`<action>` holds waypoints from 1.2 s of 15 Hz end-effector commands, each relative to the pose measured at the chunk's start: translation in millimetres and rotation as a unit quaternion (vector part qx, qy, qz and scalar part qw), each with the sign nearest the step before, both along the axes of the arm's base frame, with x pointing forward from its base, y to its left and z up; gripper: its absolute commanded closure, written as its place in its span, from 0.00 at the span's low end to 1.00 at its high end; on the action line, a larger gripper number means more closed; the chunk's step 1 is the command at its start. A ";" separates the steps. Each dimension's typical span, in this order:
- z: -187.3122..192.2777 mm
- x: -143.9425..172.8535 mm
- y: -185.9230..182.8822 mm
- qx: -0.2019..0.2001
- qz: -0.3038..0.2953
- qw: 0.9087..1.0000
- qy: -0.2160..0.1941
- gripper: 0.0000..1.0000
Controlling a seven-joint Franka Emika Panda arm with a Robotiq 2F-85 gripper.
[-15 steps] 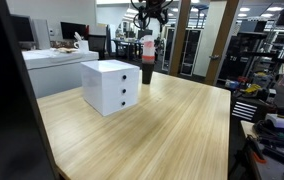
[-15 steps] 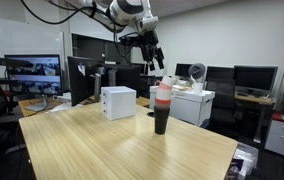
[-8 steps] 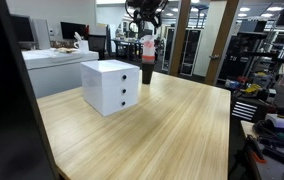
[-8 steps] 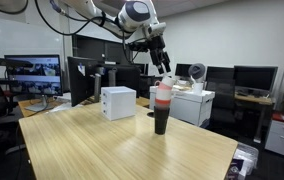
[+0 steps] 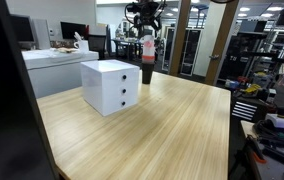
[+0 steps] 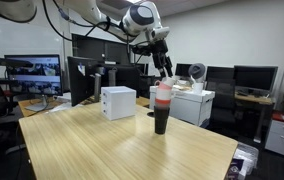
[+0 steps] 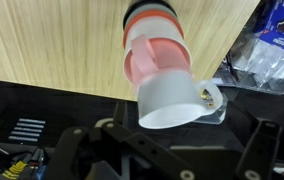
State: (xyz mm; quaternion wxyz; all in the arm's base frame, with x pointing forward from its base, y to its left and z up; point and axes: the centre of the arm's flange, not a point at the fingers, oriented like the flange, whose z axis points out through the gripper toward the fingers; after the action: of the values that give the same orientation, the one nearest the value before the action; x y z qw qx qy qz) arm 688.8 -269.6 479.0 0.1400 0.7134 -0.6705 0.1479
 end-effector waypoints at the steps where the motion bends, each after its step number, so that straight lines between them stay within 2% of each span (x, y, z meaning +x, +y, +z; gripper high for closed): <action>1: 2.2 2.8 -8.0 0.006 0.002 1.000 0.018 0.00; 7: -3.1 1.5 -16.4 0.002 0.001 1.000 0.023 0.00; 8: -3.1 1.4 -17.1 0.000 0.001 1.000 0.023 0.05; 9: -2.8 1.4 -17.6 -0.001 0.000 1.000 0.023 0.26; 11: -1.7 1.3 -18.2 -0.004 0.001 1.000 0.023 0.32; 15: 1.2 1.6 -17.8 -0.009 0.005 1.000 0.021 0.59; 18: 4.0 -0.6 -14.7 -0.015 0.007 1.000 0.024 0.59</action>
State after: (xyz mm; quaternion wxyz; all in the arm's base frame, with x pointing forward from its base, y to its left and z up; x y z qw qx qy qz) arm 688.1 -281.5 476.0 0.1541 0.7095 -0.6725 0.1435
